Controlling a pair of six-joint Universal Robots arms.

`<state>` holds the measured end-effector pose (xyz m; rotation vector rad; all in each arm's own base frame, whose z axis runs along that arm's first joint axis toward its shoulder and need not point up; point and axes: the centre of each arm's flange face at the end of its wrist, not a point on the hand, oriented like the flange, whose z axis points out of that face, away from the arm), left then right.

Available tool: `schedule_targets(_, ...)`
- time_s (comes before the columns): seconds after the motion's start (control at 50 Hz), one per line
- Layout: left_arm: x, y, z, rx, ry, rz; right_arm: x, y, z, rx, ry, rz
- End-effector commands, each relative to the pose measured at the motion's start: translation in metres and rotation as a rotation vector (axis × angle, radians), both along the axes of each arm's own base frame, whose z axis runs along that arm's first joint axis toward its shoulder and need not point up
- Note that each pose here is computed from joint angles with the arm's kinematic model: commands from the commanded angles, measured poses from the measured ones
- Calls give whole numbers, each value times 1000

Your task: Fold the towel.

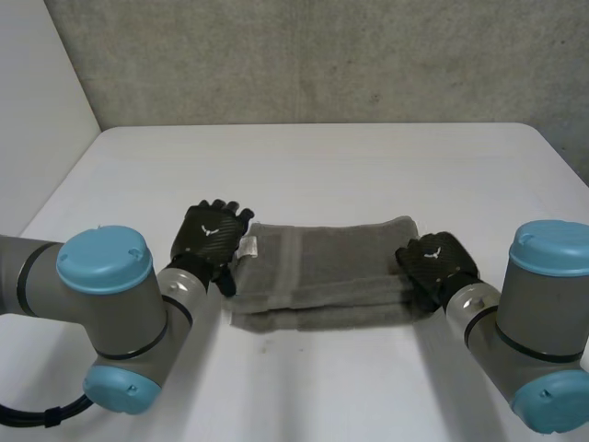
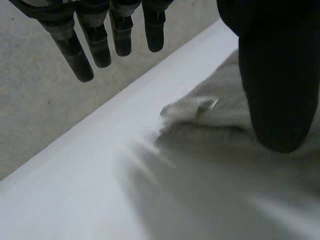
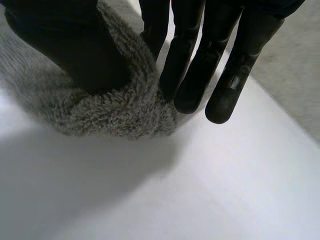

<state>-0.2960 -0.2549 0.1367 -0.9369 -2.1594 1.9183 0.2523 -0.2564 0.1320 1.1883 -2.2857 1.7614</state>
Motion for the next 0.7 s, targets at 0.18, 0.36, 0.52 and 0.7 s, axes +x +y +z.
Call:
schedule_targets(0.18,5,36,35,-59,19,-36,108,37,65,-411,82,286)
schedule_targets(0.36,39,16,49,-76,24,81,153,121,10,-274,106,701)
schedule_targets(0.52,43,9,51,-69,45,97,150,122,18,-268,90,672)
schedule_targets(0.7,23,4,81,-97,202,61,116,76,83,-169,-224,353)
